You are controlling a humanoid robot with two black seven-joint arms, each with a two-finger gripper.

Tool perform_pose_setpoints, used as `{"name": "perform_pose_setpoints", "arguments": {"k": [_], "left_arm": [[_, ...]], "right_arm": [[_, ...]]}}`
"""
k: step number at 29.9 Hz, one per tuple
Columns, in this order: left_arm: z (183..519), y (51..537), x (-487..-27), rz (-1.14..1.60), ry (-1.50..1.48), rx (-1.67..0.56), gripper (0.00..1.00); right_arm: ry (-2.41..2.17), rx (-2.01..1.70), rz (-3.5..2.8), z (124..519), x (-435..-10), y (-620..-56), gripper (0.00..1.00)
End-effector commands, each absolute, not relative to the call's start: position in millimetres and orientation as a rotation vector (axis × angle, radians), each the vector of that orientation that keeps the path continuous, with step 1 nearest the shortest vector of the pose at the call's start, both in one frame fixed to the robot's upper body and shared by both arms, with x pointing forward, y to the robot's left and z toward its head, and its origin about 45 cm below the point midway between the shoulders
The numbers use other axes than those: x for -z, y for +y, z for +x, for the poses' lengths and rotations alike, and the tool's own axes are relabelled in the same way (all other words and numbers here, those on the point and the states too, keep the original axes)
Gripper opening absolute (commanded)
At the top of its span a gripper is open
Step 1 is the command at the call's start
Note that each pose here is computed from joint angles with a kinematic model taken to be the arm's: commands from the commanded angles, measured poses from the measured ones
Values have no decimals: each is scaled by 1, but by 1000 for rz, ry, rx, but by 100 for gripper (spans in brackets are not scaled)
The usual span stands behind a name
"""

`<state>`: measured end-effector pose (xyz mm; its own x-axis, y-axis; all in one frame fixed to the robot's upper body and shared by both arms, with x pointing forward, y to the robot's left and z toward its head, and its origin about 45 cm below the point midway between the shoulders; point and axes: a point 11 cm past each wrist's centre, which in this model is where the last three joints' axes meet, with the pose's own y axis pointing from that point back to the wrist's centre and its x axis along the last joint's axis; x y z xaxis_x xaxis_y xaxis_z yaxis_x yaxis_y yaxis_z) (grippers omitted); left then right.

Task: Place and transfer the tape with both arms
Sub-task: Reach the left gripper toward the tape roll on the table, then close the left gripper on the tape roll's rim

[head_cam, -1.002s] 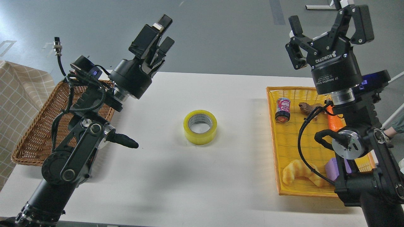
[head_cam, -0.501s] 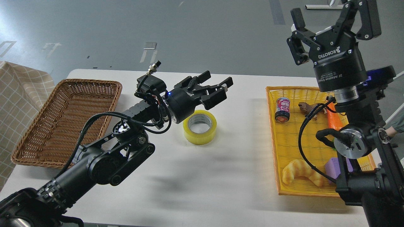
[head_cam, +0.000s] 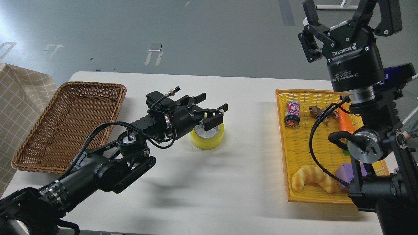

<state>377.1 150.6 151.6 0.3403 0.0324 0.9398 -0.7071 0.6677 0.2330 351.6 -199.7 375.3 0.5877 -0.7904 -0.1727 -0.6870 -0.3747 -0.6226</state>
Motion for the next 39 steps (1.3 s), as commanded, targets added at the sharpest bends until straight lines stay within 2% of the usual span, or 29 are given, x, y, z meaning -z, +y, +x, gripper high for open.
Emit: {"name": "perform_pose_setpoints", "arguments": {"k": [1, 10, 26, 39], "left_arm": [[377, 167, -142, 765, -1149, -508, 98], [398, 196, -138, 895, -1187, -485, 98], [397, 175, -113, 898, -1103, -488, 98], [399, 174, -113, 886, -1110, -520, 98]], "right_arm": [[1160, 205, -2154, 350, -377, -199, 96], [1133, 226, -2145, 344, -385, -197, 96], [1156, 201, -2155, 344, -375, -199, 96], [1167, 189, -2157, 343, -370, -200, 96]]}}
